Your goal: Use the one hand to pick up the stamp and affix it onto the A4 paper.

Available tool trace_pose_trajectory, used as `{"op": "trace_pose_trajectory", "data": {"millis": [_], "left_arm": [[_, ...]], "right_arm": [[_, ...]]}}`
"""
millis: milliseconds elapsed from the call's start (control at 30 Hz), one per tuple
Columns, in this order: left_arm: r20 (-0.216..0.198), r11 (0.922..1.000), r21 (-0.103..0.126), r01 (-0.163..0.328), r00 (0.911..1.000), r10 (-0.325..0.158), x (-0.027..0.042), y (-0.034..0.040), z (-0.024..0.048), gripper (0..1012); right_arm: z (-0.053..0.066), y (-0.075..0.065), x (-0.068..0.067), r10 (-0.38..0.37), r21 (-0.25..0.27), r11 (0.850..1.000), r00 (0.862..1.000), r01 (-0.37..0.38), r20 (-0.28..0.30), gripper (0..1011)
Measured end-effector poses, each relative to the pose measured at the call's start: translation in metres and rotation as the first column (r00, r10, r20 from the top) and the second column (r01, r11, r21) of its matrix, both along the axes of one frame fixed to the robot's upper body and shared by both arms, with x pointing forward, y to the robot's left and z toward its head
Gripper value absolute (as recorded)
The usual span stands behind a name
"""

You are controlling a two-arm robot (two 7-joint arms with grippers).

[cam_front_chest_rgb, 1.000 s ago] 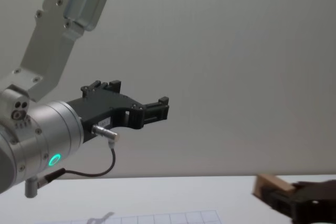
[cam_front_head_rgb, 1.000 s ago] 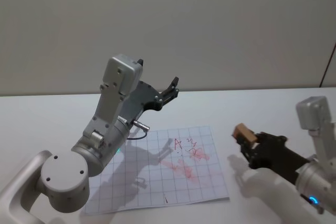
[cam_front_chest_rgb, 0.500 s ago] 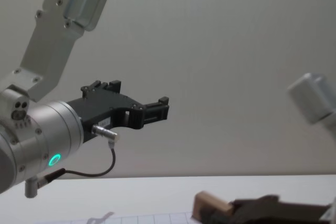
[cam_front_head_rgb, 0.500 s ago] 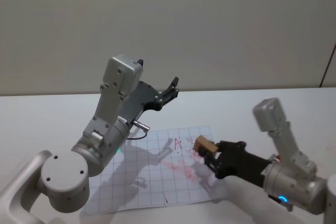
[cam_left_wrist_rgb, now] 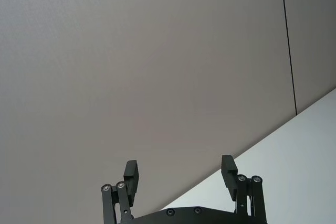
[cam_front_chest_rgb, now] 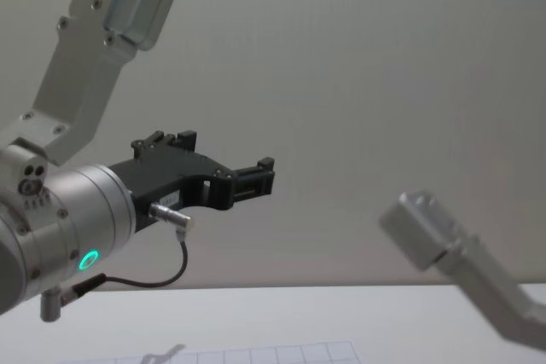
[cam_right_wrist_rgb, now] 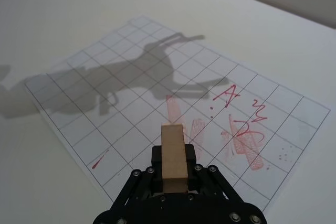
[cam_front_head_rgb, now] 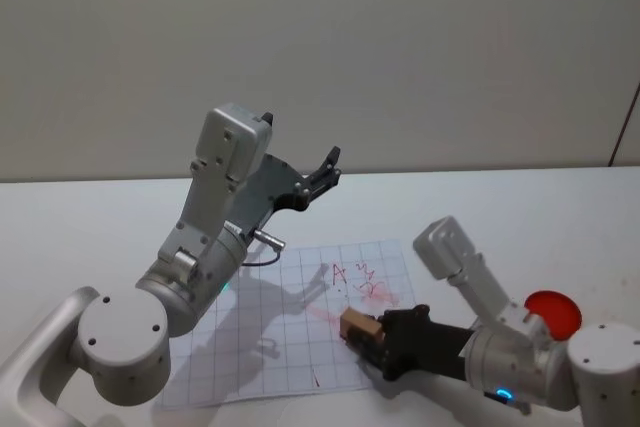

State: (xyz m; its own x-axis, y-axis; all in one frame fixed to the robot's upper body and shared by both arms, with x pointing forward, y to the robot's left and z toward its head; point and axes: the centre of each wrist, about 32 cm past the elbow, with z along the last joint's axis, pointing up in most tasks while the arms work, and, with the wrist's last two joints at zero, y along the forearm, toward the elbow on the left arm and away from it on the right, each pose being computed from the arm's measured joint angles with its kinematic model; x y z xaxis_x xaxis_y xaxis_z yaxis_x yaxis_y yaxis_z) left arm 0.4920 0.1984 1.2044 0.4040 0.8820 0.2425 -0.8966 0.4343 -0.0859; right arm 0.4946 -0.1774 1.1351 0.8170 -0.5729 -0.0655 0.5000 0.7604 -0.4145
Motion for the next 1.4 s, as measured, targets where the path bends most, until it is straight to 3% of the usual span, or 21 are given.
{"op": "trace_pose_trajectory", "data": {"millis": [200, 533, 767, 967, 1167, 1400], "left_arm": [[0.000, 1.0000, 0.000, 0.000, 1.0000, 0.000, 0.0000, 0.0000, 0.0000, 1001], [0.000, 1.0000, 0.000, 0.000, 1.0000, 0.000, 0.0000, 0.0000, 0.0000, 1001], [0.000, 1.0000, 0.000, 0.000, 1.0000, 0.000, 0.0000, 0.0000, 0.0000, 1001], [0.000, 1.0000, 0.000, 0.000, 1.0000, 0.000, 0.0000, 0.0000, 0.0000, 1001], [0.000, 1.0000, 0.000, 0.000, 1.0000, 0.000, 0.0000, 0.0000, 0.0000, 1001], [0.000, 1.0000, 0.000, 0.000, 1.0000, 0.000, 0.0000, 0.0000, 0.0000, 1001]], "right_arm": [[-0.003, 0.005, 0.006, 0.024, -0.047, 0.999, 1.000, -0.025, -0.014, 221], [-0.006, 0.009, 0.009, 0.027, -0.062, 0.998, 1.000, -0.027, -0.004, 220], [-0.004, 0.009, 0.010, 0.003, -0.029, 1.000, 1.000, -0.002, 0.030, 220], [0.009, 0.005, 0.011, -0.043, 0.036, 0.999, 0.995, 0.040, 0.092, 220], [0.021, -0.004, 0.010, -0.125, 0.098, 0.989, 0.980, 0.110, 0.154, 220], [0.029, -0.017, 0.007, -0.210, 0.137, 0.973, 0.959, 0.186, 0.190, 220]]}}
